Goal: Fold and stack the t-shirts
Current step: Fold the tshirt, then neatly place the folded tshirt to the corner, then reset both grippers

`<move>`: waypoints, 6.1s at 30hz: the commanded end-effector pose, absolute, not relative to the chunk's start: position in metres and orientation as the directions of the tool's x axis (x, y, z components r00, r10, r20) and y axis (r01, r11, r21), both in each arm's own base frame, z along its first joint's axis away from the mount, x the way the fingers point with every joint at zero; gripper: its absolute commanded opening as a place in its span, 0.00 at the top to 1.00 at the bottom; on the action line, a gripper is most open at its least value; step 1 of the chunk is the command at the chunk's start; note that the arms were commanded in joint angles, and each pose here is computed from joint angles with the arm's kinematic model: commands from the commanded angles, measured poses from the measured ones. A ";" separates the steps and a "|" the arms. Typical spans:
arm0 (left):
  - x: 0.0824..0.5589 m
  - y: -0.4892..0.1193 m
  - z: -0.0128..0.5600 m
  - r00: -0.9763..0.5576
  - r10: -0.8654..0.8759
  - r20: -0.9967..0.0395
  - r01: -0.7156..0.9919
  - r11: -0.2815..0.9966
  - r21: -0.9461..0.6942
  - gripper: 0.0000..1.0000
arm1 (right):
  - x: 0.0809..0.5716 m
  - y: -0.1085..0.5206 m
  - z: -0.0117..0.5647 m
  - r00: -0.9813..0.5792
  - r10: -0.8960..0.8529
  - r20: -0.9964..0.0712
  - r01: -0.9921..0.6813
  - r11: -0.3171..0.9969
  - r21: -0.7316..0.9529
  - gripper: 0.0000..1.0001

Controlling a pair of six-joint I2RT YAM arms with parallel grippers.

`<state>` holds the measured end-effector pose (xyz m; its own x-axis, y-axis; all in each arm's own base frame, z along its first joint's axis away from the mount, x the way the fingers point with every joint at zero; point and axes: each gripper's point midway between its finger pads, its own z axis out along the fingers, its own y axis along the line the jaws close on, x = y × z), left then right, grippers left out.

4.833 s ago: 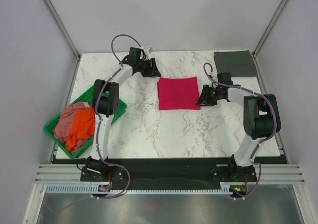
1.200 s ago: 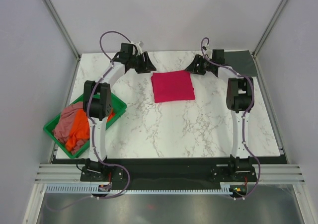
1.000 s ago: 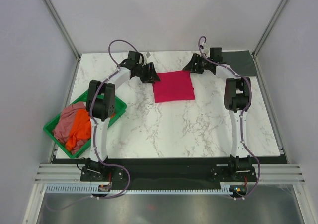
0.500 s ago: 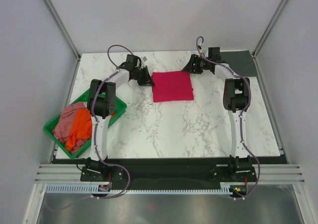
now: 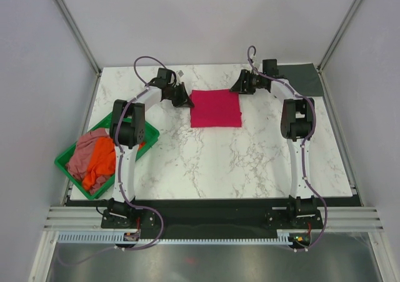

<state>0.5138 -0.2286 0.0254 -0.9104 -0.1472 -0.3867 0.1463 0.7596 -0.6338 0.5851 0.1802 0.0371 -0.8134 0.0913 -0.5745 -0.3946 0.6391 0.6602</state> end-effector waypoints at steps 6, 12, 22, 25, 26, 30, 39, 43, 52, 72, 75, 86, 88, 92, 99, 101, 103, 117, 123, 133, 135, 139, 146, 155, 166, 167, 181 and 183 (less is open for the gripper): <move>0.517 -0.208 -0.008 -0.923 -0.174 -0.343 0.064 0.810 -0.583 0.98 | 0.552 0.177 -0.027 -0.915 0.062 -0.399 -0.259 0.667 0.699 0.42; 0.516 -0.208 -0.008 -0.925 -0.182 -0.334 0.052 0.808 -0.587 0.98 | 0.549 0.183 -0.029 -0.928 0.079 -0.365 -0.235 0.637 0.734 0.44; 0.513 -0.210 0.001 -0.928 -0.173 -0.329 0.061 0.801 -0.595 0.98 | 0.550 0.173 -0.019 -0.913 0.084 -0.399 -0.233 0.696 0.679 0.90; 0.513 -0.218 0.043 -0.925 -0.184 -0.331 0.080 0.759 -0.646 0.98 | 0.555 0.167 0.006 -0.889 0.085 -0.451 -0.256 0.724 0.641 1.00; 0.510 -0.224 0.060 -0.926 -0.184 -0.329 0.097 0.727 -0.680 0.97 | 0.558 0.165 0.021 -0.873 0.091 -0.478 -0.264 0.738 0.621 1.00; 0.502 -0.232 0.134 -0.905 -0.203 -0.374 0.157 0.657 -0.738 0.74 | 0.563 0.158 0.054 -0.821 0.079 -0.566 -0.294 0.790 0.538 1.00; 0.445 -0.236 0.191 -0.913 -0.164 -0.374 0.222 0.568 -0.792 0.60 | 0.553 0.133 0.069 -0.801 0.012 -0.599 -0.271 0.884 0.380 1.00; 0.424 -0.233 0.181 -0.920 -0.141 -0.365 0.219 0.587 -0.779 0.60 | 0.552 0.122 0.076 -0.777 -0.025 -0.629 -0.253 0.928 0.274 1.00; 0.377 -0.240 0.197 -0.907 -0.077 -0.414 0.300 0.573 -0.763 0.59 | 0.565 0.077 0.115 -0.673 -0.151 -0.724 -0.200 0.980 -0.018 1.00; 0.341 -0.239 0.221 -0.871 -0.034 -0.491 0.395 0.547 -0.739 0.55 | 0.567 -0.027 0.213 -0.581 -0.458 -0.673 -0.049 0.845 -0.532 1.00; 0.338 -0.239 0.219 -0.874 -0.030 -0.484 0.392 0.543 -0.742 0.55 | 0.569 -0.038 0.227 -0.566 -0.494 -0.659 -0.031 0.812 -0.583 1.00; 0.334 -0.243 0.228 -0.874 -0.024 -0.486 0.404 0.520 -0.753 0.56 | 0.561 -0.070 0.276 -0.441 -0.624 -0.645 0.020 0.712 -0.702 1.00; 0.332 -0.244 0.230 -0.873 -0.022 -0.488 0.409 0.513 -0.754 0.56 | 0.563 -0.072 0.285 -0.415 -0.651 -0.635 0.025 0.690 -0.723 1.00; 0.327 -0.247 0.232 -0.869 -0.014 -0.495 0.419 0.510 -0.751 0.56 | 0.573 -0.075 0.302 -0.359 -0.683 -0.635 0.040 0.669 -0.742 1.00; 0.321 -0.251 0.239 -0.862 -0.003 -0.507 0.438 0.496 -0.750 0.56 | 0.604 -0.095 0.282 -0.349 -0.680 -0.645 0.030 0.680 -0.733 1.00; 0.319 -0.251 0.239 -0.859 -0.002 -0.512 0.442 0.500 -0.745 0.56 | 0.613 -0.102 0.282 -0.335 -0.686 -0.646 0.047 0.672 -0.739 1.00; 0.318 -0.253 0.239 -0.857 0.003 -0.516 0.448 0.501 -0.741 0.56 | 0.626 -0.108 0.277 -0.332 -0.687 -0.647 0.065 0.667 -0.742 1.00; 0.313 -0.256 0.231 -0.856 0.020 -0.516 0.451 0.517 -0.728 0.56 | 0.677 -0.150 0.224 -0.299 -0.686 -0.664 0.114 0.665 -0.738 1.00; 0.313 -0.258 0.230 -0.856 0.021 -0.516 0.450 0.519 -0.726 0.55 | 0.692 -0.147 0.213 -0.256 -0.696 -0.671 0.112 0.668 -0.736 1.00; 0.320 -0.252 0.227 -0.844 0.002 -0.537 0.444 0.565 -0.696 0.48 | 0.667 -0.190 0.226 -0.292 -0.532 -0.795 0.454 0.654 -0.605 0.42; 0.320 -0.253 0.224 -0.851 0.002 -0.525 0.433 0.568 -0.700 0.48 | 0.663 -0.179 0.242 -0.286 -0.514 -0.809 0.426 0.688 -0.588 0.33; 0.319 -0.259 0.229 -0.850 0.017 -0.527 0.451 0.542 -0.709 0.48 | 0.642 -0.146 0.267 -0.269 -0.372 -0.888 0.452 0.766 -0.458 0.07; 0.320 -0.257 0.282 -0.766 -0.018 -0.642 0.542 0.518 -0.662 0.47 | 0.557 -0.034 0.316 -0.345 -0.132 -0.929 0.322 0.913 -0.250 0.02; 0.301 -0.235 0.339 -0.598 -0.064 -0.799 0.640 0.562 -0.524 0.00 | 0.397 0.100 0.310 -0.568 0.237 -0.788 -0.044 0.948 0.316 0.02; 0.246 -0.217 0.306 -0.635 -0.073 -0.769 0.611 0.561 -0.558 0.00 | 0.284 0.088 0.286 -0.526 0.385 -0.759 0.001 0.892 0.452 0.02; 0.243 -0.215 0.307 -0.631 -0.079 -0.772 0.611 0.563 -0.557 0.00 | 0.280 0.086 0.290 -0.510 0.399 -0.762 0.004 0.887 0.462 0.02; 0.214 -0.201 0.315 -0.582 -0.162 -0.797 0.609 0.562 -0.559 0.00 | 0.271 0.094 0.295 -0.506 0.426 -0.750 -0.030 0.860 0.509 0.02; 0.213 -0.201 0.316 -0.578 -0.165 -0.799 0.611 0.562 -0.558 0.00 | 0.271 0.092 0.295 -0.502 0.426 -0.752 -0.025 0.862 0.506 0.02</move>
<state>0.2107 -0.2010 0.3089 -0.5953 -0.1303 -0.7928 0.6127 0.5647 -0.5529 0.2676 0.0916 0.2785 -0.5481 0.4106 -0.7287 0.0001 0.8713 0.4908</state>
